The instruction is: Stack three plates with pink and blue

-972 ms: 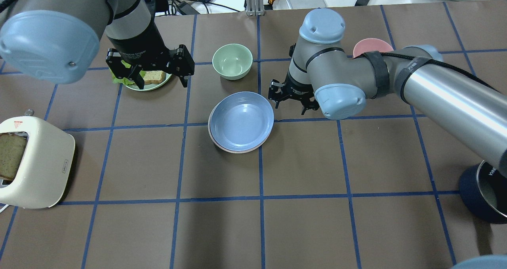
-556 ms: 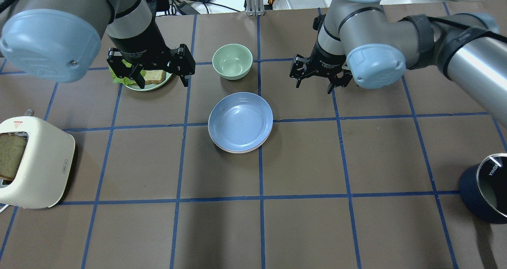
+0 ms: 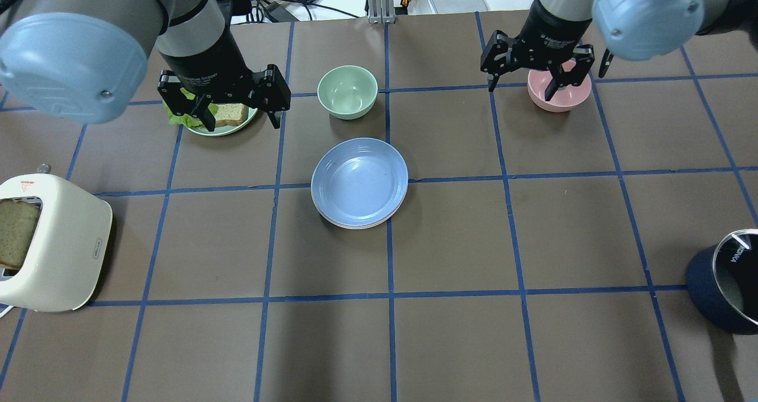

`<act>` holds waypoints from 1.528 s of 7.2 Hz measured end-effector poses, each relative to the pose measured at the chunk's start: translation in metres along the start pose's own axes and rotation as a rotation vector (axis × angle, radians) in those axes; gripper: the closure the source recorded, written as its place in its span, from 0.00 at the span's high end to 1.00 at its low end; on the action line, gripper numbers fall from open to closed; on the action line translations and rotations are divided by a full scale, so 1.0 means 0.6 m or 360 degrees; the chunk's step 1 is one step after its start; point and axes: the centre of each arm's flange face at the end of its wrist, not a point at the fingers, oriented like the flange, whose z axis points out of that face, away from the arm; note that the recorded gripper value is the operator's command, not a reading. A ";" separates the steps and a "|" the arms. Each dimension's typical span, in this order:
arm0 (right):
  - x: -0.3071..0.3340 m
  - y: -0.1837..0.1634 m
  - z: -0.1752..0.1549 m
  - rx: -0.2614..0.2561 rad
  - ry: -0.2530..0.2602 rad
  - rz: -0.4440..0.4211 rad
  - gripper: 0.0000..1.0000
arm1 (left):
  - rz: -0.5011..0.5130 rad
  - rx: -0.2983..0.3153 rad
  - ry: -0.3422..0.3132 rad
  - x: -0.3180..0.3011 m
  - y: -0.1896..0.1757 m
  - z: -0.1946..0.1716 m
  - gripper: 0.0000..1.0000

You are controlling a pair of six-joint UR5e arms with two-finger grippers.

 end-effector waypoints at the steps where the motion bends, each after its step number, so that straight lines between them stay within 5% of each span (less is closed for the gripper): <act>1: 0.009 0.021 -0.038 0.0009 0.0025 -0.0092 0.99 | 0.0001 0.0005 0.0000 0.000 0.002 -0.003 1.00; 3: 0.017 0.062 -0.090 0.0071 0.0063 -0.0193 1.00 | 0.0001 0.0015 -0.0001 -0.001 0.005 -0.009 1.00; 11: 0.030 0.070 -0.108 0.0107 0.0140 -0.0201 1.00 | 0.0002 0.0008 0.0003 -0.006 -0.007 -0.007 1.00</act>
